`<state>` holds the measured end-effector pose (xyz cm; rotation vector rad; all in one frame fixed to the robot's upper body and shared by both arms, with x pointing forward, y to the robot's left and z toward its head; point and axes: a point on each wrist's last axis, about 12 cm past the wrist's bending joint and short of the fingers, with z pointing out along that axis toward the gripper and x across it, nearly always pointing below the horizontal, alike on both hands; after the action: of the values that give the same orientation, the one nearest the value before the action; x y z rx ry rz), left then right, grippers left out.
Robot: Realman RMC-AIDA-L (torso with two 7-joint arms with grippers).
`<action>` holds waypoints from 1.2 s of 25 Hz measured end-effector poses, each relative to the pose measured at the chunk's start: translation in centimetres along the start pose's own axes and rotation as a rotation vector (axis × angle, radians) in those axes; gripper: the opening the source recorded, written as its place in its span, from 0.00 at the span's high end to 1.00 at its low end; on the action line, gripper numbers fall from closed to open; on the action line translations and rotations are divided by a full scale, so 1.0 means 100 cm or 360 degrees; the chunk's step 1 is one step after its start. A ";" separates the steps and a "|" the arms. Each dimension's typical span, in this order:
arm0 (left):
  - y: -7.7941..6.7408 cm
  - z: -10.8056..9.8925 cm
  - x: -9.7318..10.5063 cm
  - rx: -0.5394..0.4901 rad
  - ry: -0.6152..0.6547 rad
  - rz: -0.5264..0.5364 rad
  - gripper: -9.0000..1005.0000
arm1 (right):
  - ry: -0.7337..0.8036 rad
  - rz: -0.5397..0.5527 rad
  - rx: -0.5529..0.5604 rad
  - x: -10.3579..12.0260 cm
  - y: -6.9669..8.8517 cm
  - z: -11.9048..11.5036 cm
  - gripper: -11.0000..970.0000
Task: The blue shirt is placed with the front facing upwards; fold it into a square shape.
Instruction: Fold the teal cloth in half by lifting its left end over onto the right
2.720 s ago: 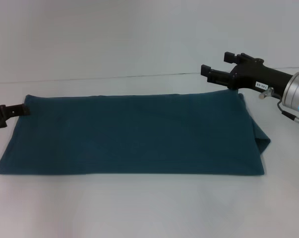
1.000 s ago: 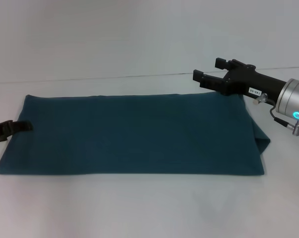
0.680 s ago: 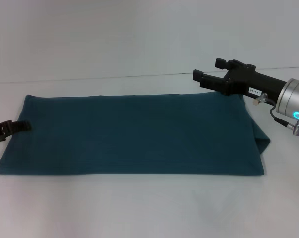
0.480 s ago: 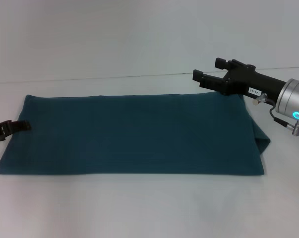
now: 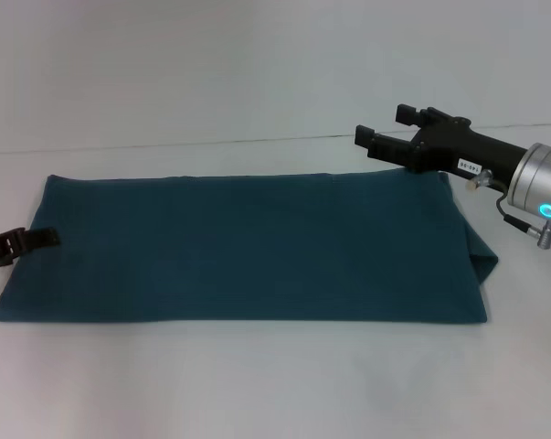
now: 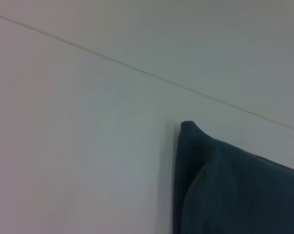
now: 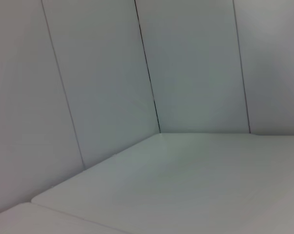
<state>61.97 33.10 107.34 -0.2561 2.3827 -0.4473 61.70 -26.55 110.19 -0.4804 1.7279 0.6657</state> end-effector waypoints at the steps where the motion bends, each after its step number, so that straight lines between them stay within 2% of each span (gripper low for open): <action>1: 0.000 0.000 0.000 0.0000 -0.0001 0.0000 0.13 | -0.0004 0.0001 0.0001 0.000 0.000 0.000 0.04; 14: -0.009 0.007 0.002 0.0028 0.0045 -0.0006 0.13 | -0.0007 -0.0004 0.0006 -0.001 0.000 0.000 0.04; 30: -0.028 0.011 -0.005 0.0120 0.0066 0.0001 0.13 | -0.0012 0.0000 0.0021 -0.001 -0.002 0.000 0.04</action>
<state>63.20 30.39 107.93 -0.2136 2.4000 -0.5460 61.82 -26.67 110.25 -0.4681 1.7240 0.6548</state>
